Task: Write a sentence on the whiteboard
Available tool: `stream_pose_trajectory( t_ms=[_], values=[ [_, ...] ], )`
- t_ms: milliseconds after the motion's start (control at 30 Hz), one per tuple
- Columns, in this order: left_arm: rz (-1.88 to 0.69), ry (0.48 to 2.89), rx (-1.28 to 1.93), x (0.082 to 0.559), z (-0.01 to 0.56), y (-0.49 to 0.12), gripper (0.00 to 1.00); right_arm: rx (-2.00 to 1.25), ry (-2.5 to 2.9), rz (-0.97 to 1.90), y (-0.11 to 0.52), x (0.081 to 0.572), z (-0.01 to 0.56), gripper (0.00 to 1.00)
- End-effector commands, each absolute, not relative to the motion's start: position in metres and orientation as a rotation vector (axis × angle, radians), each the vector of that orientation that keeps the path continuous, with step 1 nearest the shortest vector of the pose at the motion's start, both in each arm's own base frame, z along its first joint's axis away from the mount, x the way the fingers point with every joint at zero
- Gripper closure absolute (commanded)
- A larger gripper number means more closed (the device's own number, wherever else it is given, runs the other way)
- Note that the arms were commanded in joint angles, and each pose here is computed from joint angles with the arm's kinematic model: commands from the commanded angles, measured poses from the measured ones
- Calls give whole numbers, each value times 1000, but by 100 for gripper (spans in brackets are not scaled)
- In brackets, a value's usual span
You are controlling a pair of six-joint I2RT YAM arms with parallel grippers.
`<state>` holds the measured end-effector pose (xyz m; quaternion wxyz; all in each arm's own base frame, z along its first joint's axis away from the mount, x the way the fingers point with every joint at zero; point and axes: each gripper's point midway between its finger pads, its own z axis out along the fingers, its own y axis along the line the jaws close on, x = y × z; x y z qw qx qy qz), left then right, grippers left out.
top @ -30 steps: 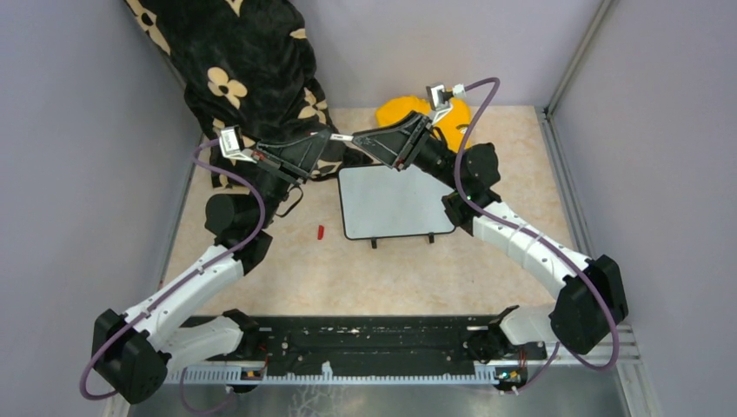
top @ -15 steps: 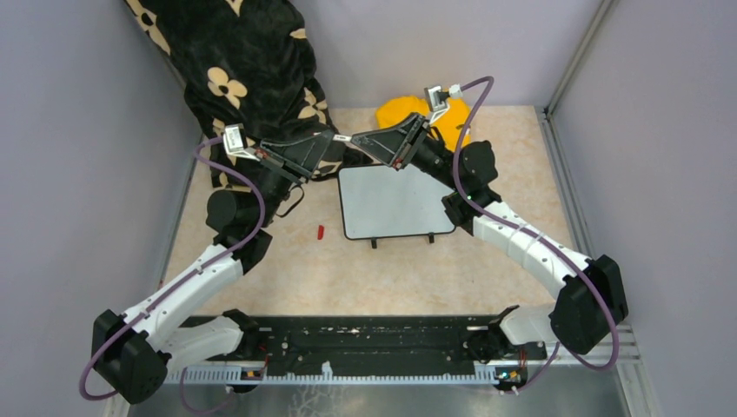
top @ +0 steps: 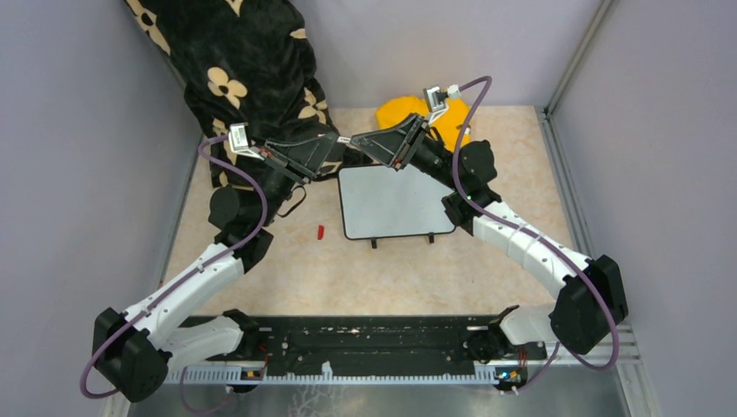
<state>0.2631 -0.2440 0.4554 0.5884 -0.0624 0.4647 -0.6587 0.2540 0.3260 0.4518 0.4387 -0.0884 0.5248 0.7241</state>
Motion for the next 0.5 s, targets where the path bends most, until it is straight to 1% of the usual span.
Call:
stream_pose_trajectory(
  t_ms=[0, 100, 233, 467],
  values=[
    [-1544, 1103, -113, 261, 457, -250, 100, -268, 1168, 1796, 314, 241, 488, 63],
    [-1546, 1097, -113, 259, 459, -249, 100, -270, 1173, 1800, 314, 240, 487, 63],
    [-1544, 1104, -114, 258, 457, -249, 100, -267, 1167, 1814, 314, 239, 486, 68],
    [-1540, 1110, -121, 259, 453, -248, 100, -259, 1166, 1814, 313, 240, 486, 73]
  ],
)
